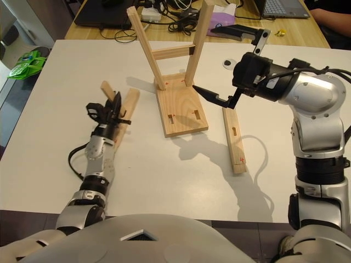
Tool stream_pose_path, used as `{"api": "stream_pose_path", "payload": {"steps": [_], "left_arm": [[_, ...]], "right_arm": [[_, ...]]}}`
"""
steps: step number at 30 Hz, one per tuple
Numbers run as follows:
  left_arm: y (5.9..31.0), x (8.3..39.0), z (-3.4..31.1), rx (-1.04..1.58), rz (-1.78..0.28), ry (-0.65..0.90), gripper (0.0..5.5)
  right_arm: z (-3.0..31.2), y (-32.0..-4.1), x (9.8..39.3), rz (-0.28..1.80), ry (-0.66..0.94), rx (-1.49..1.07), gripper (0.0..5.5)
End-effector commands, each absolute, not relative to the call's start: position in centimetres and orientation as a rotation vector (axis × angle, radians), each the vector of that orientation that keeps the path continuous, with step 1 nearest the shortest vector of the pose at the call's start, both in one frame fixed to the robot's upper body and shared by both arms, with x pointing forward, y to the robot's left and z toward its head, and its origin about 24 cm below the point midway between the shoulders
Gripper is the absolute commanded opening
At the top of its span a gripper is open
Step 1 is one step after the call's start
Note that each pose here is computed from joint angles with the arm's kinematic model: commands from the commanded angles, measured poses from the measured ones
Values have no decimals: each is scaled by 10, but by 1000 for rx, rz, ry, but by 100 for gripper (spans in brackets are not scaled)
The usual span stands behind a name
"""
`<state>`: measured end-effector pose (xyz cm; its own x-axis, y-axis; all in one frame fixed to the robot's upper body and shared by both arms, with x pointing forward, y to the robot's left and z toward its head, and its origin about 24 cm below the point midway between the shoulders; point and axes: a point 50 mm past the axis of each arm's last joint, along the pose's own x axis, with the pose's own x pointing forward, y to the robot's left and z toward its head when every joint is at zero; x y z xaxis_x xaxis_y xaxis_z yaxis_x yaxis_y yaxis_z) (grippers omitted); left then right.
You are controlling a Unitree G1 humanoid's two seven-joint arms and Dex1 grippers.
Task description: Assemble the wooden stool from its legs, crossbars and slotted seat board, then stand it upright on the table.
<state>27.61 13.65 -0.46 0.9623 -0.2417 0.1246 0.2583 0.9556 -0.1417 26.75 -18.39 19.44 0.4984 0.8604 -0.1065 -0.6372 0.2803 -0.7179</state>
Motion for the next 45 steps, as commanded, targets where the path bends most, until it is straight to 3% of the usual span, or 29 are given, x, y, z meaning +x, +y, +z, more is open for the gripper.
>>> {"api": "stream_pose_path", "payload": {"steps": [1, 9, 17, 21, 26, 29, 35, 40, 45], "left_arm": [[100, 273, -39, -183, -292, 156, 41], [99, 274, -41, -69, -277, 169, 41], [114, 262, -40, 90, -250, 30, 41], [114, 246, -55, 83, -237, 72, 41], [115, 256, -44, -23, -194, 14, 41], [121, 264, -32, -56, -163, -52, 106], [121, 276, 31, 1, -188, -325, 201], [120, 276, 84, 99, -222, -383, 276], [118, 284, 159, 125, -244, -459, 356]], "right_arm": [[198, -177, 272, 1046, -357, -794, 540], [197, -174, 270, 1054, -365, -797, 540], [196, -174, 269, 1053, -362, -791, 540], [195, -175, 269, 1062, -356, -794, 540], [193, -175, 267, 1056, -353, -794, 540], [192, -175, 267, 1051, -354, -797, 540], [189, -177, 266, 1030, -349, -796, 540], [185, -181, 264, 1004, -338, -793, 540], [182, -183, 261, 979, -331, -791, 540]]}}
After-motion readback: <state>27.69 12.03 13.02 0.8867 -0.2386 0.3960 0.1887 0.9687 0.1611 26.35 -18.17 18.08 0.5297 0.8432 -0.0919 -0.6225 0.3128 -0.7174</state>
